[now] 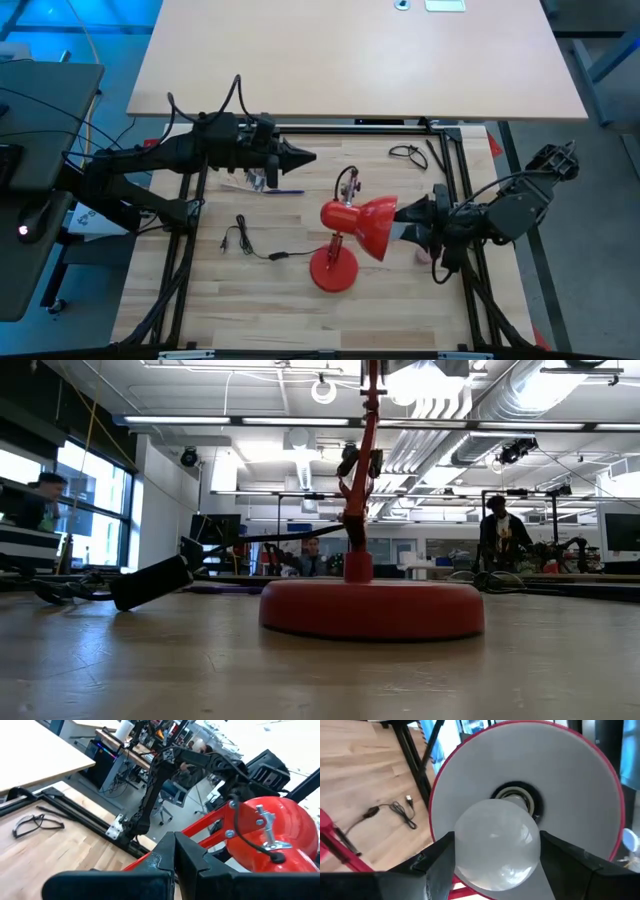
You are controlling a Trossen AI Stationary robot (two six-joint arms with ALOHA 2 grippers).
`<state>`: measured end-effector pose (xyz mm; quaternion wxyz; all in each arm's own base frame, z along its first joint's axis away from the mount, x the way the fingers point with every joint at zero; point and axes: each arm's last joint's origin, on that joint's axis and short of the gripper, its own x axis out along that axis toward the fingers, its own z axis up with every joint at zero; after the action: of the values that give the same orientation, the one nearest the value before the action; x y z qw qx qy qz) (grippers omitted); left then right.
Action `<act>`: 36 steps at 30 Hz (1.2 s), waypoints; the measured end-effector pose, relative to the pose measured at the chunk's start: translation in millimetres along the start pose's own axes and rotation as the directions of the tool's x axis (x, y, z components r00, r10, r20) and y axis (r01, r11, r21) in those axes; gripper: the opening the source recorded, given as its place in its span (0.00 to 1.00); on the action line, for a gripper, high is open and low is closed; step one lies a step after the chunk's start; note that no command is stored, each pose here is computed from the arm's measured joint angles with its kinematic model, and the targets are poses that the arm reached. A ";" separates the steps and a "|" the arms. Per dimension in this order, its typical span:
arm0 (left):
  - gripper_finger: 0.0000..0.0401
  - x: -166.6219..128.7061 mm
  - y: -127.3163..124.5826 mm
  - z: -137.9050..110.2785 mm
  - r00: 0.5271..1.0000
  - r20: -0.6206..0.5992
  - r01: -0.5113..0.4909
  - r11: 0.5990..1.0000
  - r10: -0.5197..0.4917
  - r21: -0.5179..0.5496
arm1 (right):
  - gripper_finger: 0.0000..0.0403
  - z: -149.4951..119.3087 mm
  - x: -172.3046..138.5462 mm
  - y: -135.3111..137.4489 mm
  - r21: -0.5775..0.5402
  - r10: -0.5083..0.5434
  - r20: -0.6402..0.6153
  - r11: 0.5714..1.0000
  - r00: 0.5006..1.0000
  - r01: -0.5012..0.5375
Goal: Screw lightbulb
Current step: Insert the lightbulb on the lamp
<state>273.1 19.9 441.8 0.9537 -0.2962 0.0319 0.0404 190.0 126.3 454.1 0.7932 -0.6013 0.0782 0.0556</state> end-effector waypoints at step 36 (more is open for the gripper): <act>0.00 -23.7 30.3 35.2 0.981 0.155 -0.145 0.970 0.115 0.195 | 0.62 -30.8 -115.3 -60.8 0.669 -0.079 0.215 0.738 0.973 -0.088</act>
<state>247.9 63.4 455.7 0.9744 -0.1896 -0.0129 0.1205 86.1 80.9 525.5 0.9602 -0.2627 0.0023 0.0945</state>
